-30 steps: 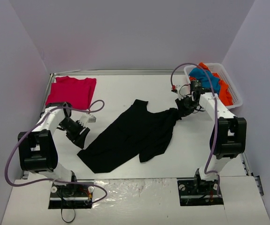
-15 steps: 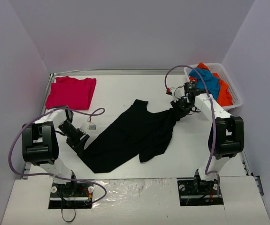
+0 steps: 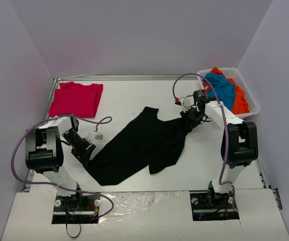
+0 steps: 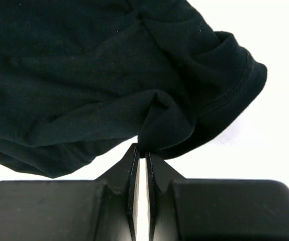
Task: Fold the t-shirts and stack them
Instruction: Flatten out the tshirt
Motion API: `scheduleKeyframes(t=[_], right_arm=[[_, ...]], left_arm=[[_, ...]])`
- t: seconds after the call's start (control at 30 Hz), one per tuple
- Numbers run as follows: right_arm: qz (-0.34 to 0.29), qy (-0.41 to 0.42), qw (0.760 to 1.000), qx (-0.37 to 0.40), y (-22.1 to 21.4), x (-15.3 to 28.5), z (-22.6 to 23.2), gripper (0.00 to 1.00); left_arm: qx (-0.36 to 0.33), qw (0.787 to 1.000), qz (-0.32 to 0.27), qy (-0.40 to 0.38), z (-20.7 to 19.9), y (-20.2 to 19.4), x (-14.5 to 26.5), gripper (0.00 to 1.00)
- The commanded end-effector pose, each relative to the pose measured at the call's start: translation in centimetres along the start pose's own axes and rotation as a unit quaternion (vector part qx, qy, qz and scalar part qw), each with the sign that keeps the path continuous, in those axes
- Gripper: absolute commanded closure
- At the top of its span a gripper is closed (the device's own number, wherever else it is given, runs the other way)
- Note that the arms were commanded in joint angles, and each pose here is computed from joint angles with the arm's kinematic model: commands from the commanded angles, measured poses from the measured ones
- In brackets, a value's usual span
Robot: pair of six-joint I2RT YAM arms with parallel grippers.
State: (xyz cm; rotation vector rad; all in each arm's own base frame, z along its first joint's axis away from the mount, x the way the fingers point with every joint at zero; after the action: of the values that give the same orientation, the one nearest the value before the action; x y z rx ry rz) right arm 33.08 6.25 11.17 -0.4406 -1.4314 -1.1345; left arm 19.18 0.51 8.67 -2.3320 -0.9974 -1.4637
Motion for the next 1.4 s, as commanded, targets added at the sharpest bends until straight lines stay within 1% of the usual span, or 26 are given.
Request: scheduleKeyframes(t=[0.0,0.27,0.33,0.37,0.4,0.43,0.47,0.53,0.57,0.63,0.67,0.73,0.83,0.97,1.0,1.07,1.1,1.17,1.2,1.23,1.3,1.37], right_arm=[[0.023,-0.001,1.000,-0.006,-0.7,-0.5,0.3,1.00],[0.034,-0.003,0.999,-0.003,-0.9,-1.1,0.3,1.00],[0.037,-0.004,0.999,-0.002,-0.9,-1.1,0.3,1.00],[0.039,-0.005,0.999,-0.002,-1.0,-1.3,0.3,1.00],[0.040,-0.005,0.999,-0.002,-1.0,-1.3,0.3,1.00],[0.041,-0.005,0.999,-0.003,-1.1,-1.3,0.3,1.00],[0.042,-0.005,0.999,-0.003,-1.1,-1.4,0.3,1.00],[0.041,-0.005,0.999,-0.002,-1.1,-1.4,0.3,1.00],[0.043,-0.004,0.999,-0.002,-1.1,-1.5,0.3,1.00],[0.046,-0.003,0.999,-0.003,-1.2,-1.6,0.3,1.00],[0.048,-0.004,0.999,-0.004,-1.3,-1.7,0.2,1.00],[0.048,-0.007,0.999,-0.003,-1.2,-1.7,0.1,1.00],[0.048,-0.009,0.999,-0.005,-1.2,-1.7,0.1,1.00],[0.027,-0.020,0.999,-0.004,0.0,-0.6,0.0,1.00],[0.022,-0.029,0.999,-0.004,0.3,-0.2,-0.2,1.00],[0.002,-0.046,0.999,-0.003,1.5,1.0,-0.7,1.00],[-0.004,-0.054,0.998,-0.006,1.9,1.5,-1.1,1.00],[-0.024,-0.079,0.997,-0.010,3.3,3.3,-2.0,1.00],[-0.034,-0.090,0.995,-0.011,3.8,4.0,-2.3,1.00],[-0.046,-0.101,0.994,-0.020,4.3,5.0,-2.8,1.00],[-0.074,-0.127,0.989,-0.022,5.8,7.0,-3.5,1.00],[-0.104,-0.151,0.983,-0.026,7.3,9.1,-4.2,1.00]], left_arm=[[-0.015,1.000,-0.015,0.007,0.5,0.6,0.6,0.59],[-0.018,0.999,-0.019,0.022,0.8,0.8,0.8,0.60],[-0.019,1.000,-0.016,0.013,0.8,0.6,0.5,0.61],[-0.024,1.000,-0.016,0.007,0.8,0.7,0.3,0.65],[-0.022,1.000,-0.011,-0.008,0.6,0.5,0.1,0.71],[-0.023,1.000,-0.009,-0.014,0.6,0.4,0.0,0.73],[-0.028,0.999,-0.006,-0.024,0.4,0.3,-0.1,0.79],[-0.035,0.999,-0.002,-0.035,0.1,0.0,-0.3,0.81],[-0.044,0.998,0.000,-0.045,-0.2,-0.1,-0.3,0.84],[-0.049,0.997,0.001,-0.052,-0.4,-0.3,-0.4,0.96],[-0.054,0.997,-0.001,-0.056,-0.4,-0.3,-0.5,0.97],[-0.057,0.997,-0.003,-0.060,-0.5,-0.3,-0.5,0.98],[-0.059,0.997,-0.012,-0.047,-0.3,0.0,-0.3,0.98],[-0.024,0.996,-0.057,0.063,1.3,1.4,1.8,0.98],[-0.028,0.992,-0.070,0.100,1.5,2.1,3.3,0.98],[-0.012,0.986,-0.090,0.142,1.7,3.0,5.3,0.98],[-0.019,0.978,-0.107,0.176,1.8,3.9,7.4,0.97],[-0.014,0.969,-0.124,0.215,1.4,4.6,9.9,0.98],[-0.018,0.959,-0.141,0.246,1.5,5.5,12.0,0.97],[-0.016,0.952,-0.151,0.266,1.4,5.8,13.2,0.98],[-0.010,0.934,-0.181,0.309,0.9,6.6,15.6,0.98],[-0.005,0.908,-0.210,0.363,0.5,7.4,18.6,0.98]])
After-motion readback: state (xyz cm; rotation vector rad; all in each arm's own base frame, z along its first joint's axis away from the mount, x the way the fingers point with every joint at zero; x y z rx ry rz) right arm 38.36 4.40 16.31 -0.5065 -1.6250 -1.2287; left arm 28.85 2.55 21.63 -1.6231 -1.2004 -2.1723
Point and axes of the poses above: each gripper's point midway between its finger pads, its own x axis back along the fingers, its own z axis along the line the jaws close on, y = z × x, the point moved 6 cm from there along x, back along the fingers, and after that the axes turned 9 degrees about -x, right-handed, at the moved point
